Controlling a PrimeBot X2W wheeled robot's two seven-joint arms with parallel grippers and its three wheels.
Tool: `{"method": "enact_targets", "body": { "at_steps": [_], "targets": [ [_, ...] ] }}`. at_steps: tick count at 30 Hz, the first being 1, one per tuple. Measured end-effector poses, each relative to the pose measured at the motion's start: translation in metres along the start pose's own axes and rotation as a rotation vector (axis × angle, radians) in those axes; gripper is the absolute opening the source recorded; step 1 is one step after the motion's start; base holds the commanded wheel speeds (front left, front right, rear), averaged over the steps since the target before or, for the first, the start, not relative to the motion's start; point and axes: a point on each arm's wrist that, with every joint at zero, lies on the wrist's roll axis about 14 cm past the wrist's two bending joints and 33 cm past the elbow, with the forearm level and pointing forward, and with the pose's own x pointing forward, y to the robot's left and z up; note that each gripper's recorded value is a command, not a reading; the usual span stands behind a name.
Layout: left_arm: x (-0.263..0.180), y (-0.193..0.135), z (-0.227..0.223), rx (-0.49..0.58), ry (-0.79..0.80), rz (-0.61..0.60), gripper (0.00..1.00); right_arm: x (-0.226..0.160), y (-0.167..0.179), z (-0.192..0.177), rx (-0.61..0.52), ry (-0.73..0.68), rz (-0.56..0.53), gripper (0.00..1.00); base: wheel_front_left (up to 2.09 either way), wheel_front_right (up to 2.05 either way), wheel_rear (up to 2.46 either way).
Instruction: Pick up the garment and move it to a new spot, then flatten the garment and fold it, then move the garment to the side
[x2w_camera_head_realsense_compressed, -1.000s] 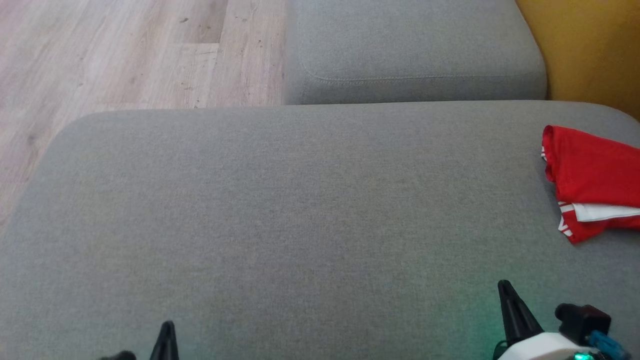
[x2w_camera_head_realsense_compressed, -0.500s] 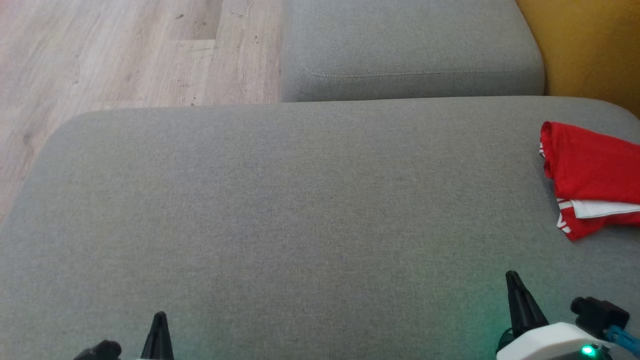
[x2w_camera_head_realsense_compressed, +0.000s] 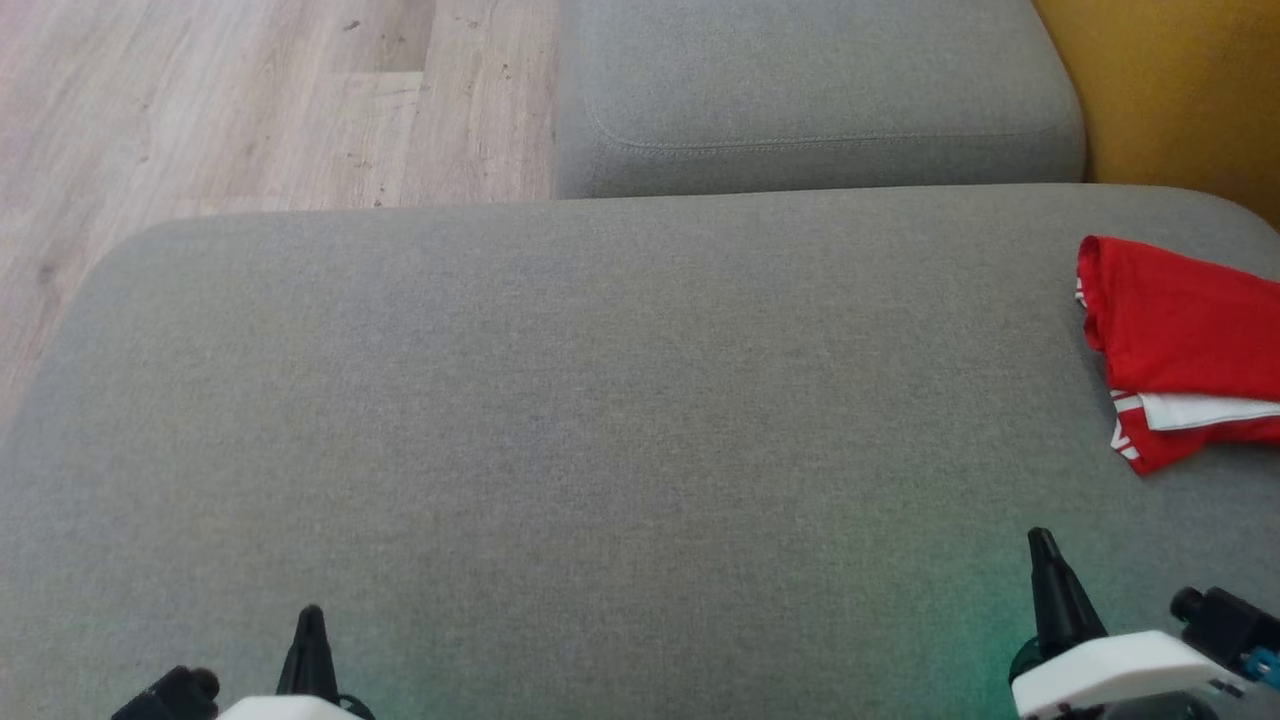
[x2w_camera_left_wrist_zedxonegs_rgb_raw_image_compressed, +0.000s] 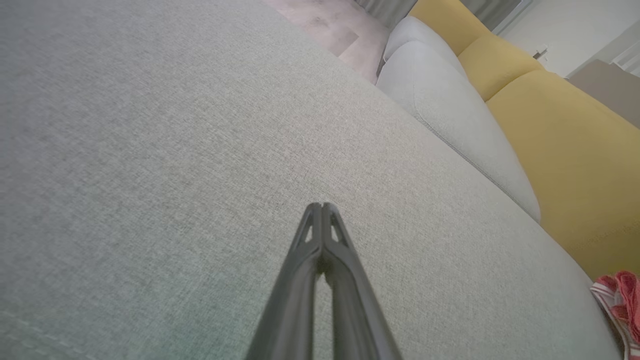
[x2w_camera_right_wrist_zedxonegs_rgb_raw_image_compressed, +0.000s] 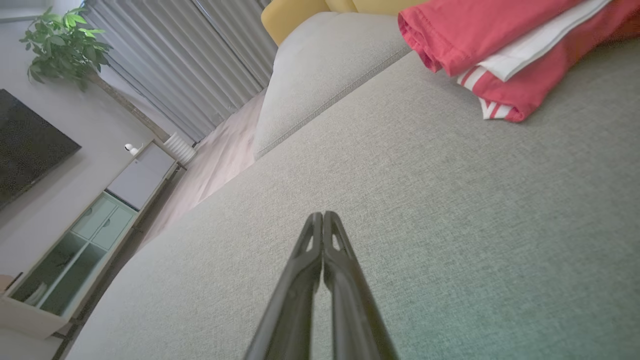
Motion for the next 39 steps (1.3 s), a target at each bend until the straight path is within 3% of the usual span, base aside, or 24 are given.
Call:
{"method": "enact_targets", "body": {
  "at_steps": [39],
  "targets": [
    [0.024, -0.019, 0.025, -0.414, -0.009, -0.086, 0.0, 0.014, -0.008, 0.028, 0.463, -0.081, -0.006, 0.0, 0.0, 0.0, 0.0]
  ]
}}
